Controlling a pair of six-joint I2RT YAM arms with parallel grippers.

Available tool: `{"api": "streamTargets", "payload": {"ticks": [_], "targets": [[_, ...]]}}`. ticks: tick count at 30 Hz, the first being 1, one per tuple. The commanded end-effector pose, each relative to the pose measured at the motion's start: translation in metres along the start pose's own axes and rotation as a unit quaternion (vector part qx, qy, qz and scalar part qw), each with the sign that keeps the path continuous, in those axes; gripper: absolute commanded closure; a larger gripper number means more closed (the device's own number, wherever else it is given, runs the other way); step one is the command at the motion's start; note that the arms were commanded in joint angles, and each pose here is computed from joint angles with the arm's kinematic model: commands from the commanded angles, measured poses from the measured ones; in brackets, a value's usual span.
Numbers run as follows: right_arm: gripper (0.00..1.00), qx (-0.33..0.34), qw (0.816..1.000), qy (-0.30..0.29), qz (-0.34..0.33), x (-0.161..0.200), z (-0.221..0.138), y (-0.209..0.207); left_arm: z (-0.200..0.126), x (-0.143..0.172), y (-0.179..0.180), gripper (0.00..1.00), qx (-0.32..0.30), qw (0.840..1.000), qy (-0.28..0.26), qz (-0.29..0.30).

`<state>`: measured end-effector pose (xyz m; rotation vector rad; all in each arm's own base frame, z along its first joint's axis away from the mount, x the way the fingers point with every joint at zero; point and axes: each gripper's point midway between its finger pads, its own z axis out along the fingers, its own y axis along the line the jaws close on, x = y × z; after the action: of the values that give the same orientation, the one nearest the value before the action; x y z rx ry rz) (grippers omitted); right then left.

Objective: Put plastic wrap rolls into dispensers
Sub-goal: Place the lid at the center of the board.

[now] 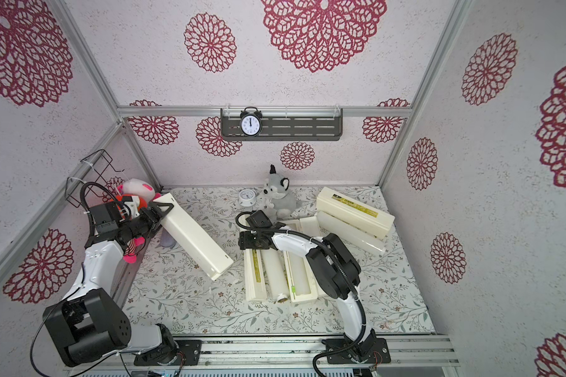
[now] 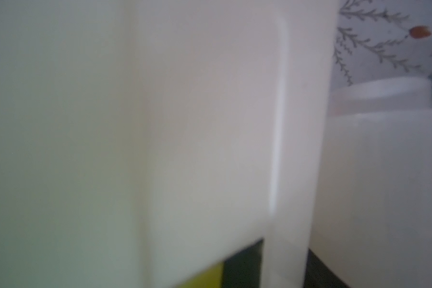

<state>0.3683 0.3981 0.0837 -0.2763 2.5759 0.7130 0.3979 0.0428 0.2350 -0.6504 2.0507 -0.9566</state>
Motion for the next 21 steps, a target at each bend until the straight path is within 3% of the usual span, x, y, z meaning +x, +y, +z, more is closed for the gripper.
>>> {"api": "streamTargets", "payload": {"ticks": [1,7,16,21], "targets": [[0.16,0.008,1.0,-0.019,-0.02,-0.014,0.0,0.0,-0.001,-0.002,-0.005,0.29,0.011,1.0,0.0,0.007],[0.02,-0.042,0.999,-0.013,-0.023,-0.016,-0.004,0.02,-0.001,0.002,-0.003,0.29,0.009,1.0,0.005,0.005],[0.01,-0.043,0.999,-0.018,-0.012,-0.019,-0.007,0.018,-0.002,0.006,-0.001,0.29,0.008,1.0,0.01,0.005],[0.02,-0.05,0.995,-0.075,-0.036,-0.045,-0.05,0.012,0.003,0.011,-0.002,0.28,0.022,0.999,0.026,0.004]]}}
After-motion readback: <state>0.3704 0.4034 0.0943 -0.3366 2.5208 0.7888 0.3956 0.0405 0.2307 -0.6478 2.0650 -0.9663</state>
